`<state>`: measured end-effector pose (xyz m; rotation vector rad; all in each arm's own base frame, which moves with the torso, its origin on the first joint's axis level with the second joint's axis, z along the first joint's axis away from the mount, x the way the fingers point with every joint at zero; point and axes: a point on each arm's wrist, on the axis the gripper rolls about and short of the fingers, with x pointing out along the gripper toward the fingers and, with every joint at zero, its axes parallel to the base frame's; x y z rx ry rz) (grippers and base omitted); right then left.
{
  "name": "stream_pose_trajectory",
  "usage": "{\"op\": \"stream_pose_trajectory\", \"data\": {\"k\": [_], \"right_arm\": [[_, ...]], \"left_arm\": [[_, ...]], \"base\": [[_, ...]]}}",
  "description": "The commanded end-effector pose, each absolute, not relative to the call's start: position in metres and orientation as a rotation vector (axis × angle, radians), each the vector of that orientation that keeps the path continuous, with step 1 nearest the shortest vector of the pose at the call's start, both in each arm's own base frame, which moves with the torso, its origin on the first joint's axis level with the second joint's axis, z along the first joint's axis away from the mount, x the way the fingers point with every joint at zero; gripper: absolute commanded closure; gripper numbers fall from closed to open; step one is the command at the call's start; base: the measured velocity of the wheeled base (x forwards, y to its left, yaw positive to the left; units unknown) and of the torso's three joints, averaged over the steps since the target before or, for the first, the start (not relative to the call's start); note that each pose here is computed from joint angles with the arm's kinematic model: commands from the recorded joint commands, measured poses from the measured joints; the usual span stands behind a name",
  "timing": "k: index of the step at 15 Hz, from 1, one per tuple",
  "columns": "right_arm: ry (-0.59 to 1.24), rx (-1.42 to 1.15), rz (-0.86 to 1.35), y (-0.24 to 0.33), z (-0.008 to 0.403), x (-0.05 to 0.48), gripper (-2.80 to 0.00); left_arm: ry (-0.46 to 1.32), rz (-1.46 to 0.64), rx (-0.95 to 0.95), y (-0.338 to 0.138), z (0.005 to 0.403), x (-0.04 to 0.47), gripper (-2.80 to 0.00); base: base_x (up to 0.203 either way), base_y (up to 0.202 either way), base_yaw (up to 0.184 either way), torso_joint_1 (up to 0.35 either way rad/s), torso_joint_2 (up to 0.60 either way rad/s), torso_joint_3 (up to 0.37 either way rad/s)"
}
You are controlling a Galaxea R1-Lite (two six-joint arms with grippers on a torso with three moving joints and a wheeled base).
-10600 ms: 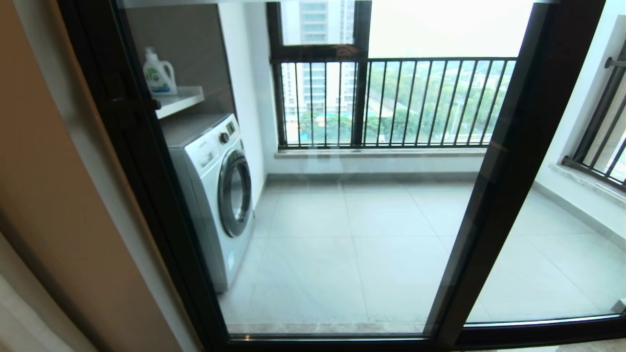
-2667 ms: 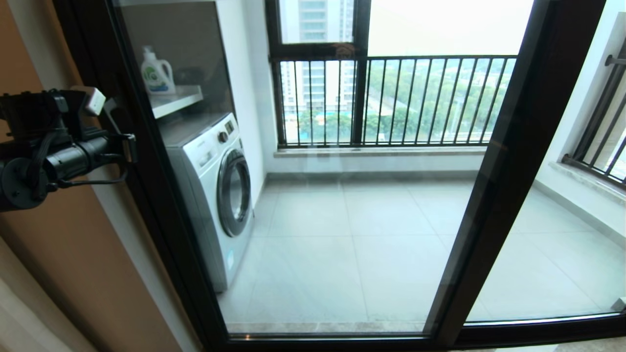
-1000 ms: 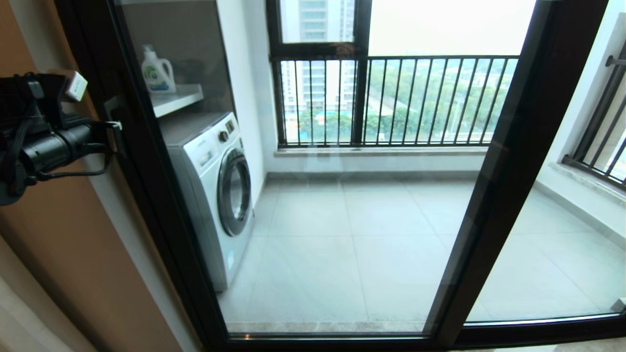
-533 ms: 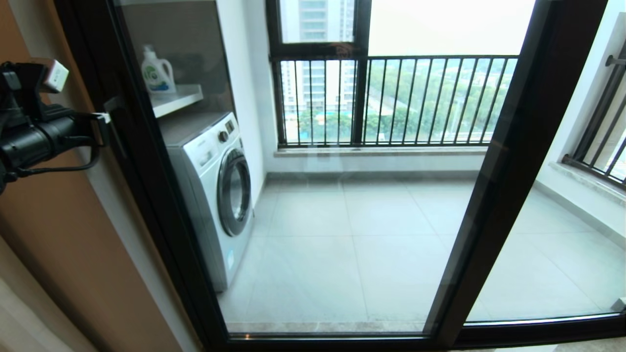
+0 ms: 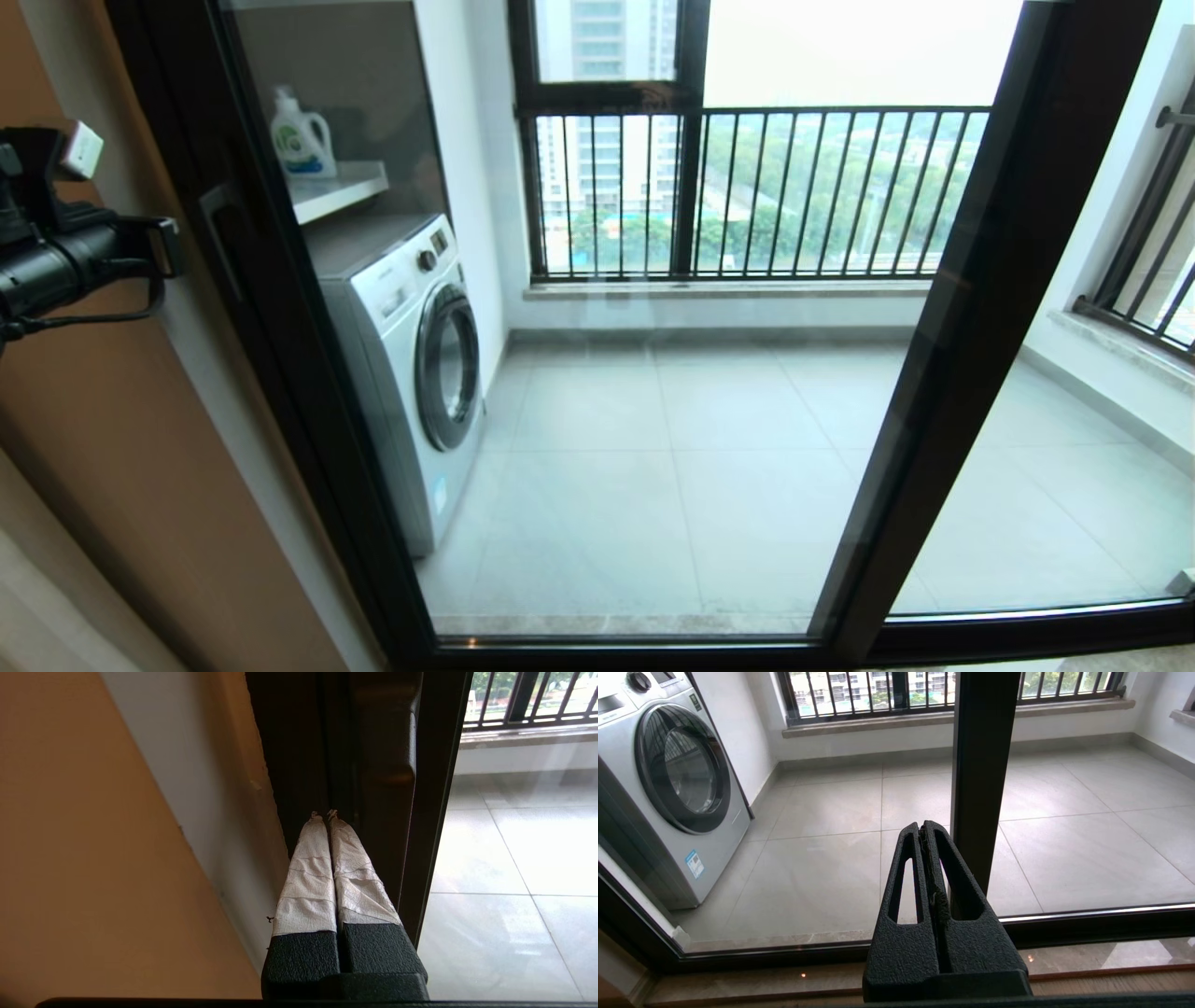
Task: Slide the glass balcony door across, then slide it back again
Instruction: Open the slid door
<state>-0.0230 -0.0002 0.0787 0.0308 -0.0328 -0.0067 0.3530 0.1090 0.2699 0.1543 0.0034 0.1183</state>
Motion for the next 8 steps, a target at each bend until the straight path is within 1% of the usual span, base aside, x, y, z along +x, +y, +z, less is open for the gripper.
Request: {"op": "stream_pose_trajectory", "data": {"k": [1, 3, 8], "right_arm": [[-0.022, 0.031, -0.007, 0.0, 0.075, -0.022, 0.0], [-0.022, 0.031, -0.007, 0.0, 0.075, -0.022, 0.0], [-0.022, 0.031, -0.007, 0.0, 0.075, -0.022, 0.0]], "left_arm": [[0.015, 0.123, 0.154, 0.118, 0.257, 0.379, 0.0], [-0.009, 0.128, 0.159, 0.122, 0.26, 0.389, 0.0], [-0.007, 0.099, 0.157, 0.112, 0.259, 0.391, 0.0]], "base": [[0.0, 0.0, 0.0, 0.0, 0.0, 0.0], [0.0, 0.0, 0.0, 0.0, 0.0, 0.0], [0.0, 0.0, 0.0, 0.0, 0.0, 0.0]]}}
